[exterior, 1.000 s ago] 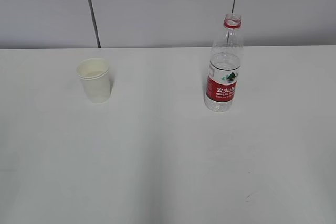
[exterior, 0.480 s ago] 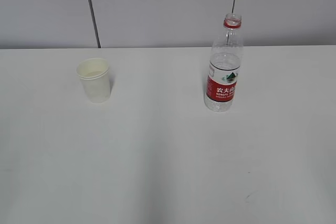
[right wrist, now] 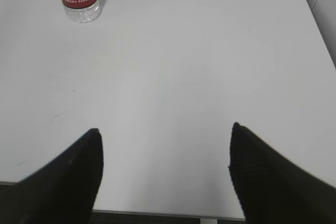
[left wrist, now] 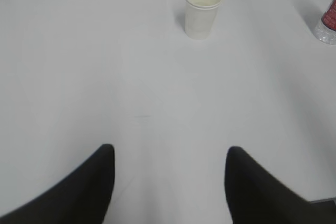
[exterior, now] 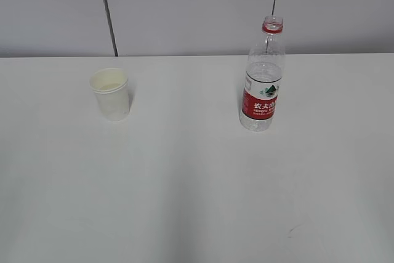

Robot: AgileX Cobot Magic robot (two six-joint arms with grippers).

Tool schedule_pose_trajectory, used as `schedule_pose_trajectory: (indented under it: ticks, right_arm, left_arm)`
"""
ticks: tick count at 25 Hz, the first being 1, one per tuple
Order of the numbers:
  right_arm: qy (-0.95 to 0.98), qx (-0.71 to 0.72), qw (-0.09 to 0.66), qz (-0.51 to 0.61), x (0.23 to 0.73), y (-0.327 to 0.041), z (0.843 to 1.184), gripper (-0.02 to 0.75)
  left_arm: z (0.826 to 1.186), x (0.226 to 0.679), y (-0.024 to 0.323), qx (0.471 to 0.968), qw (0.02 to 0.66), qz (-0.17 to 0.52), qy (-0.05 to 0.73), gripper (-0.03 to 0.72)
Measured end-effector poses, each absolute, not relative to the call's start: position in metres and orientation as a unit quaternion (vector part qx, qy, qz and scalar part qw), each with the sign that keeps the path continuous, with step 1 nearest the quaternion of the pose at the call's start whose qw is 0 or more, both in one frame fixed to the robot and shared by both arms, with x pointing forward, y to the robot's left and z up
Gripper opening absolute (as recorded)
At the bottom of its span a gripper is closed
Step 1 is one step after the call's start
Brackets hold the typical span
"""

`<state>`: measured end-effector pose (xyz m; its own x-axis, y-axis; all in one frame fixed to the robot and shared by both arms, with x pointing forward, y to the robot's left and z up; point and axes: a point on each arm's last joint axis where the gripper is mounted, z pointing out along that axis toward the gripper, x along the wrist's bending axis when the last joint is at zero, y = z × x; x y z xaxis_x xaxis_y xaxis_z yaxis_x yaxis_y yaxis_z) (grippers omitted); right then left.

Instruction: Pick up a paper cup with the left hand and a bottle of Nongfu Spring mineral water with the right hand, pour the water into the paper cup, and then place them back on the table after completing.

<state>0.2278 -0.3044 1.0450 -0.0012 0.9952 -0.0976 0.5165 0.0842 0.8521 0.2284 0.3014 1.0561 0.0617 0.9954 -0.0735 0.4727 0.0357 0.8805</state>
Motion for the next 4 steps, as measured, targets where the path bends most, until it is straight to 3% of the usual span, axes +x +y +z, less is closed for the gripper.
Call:
schedule_pose_trajectory:
  ticks: [4]
  right_arm:
    - [0.632,0.598,0.377,0.317,0.2278,-0.3044,1.0450,0.554]
  left_arm:
    - [1.0561,0.2284,0.3014,0.611,0.397,0.330,0.600,0.417]
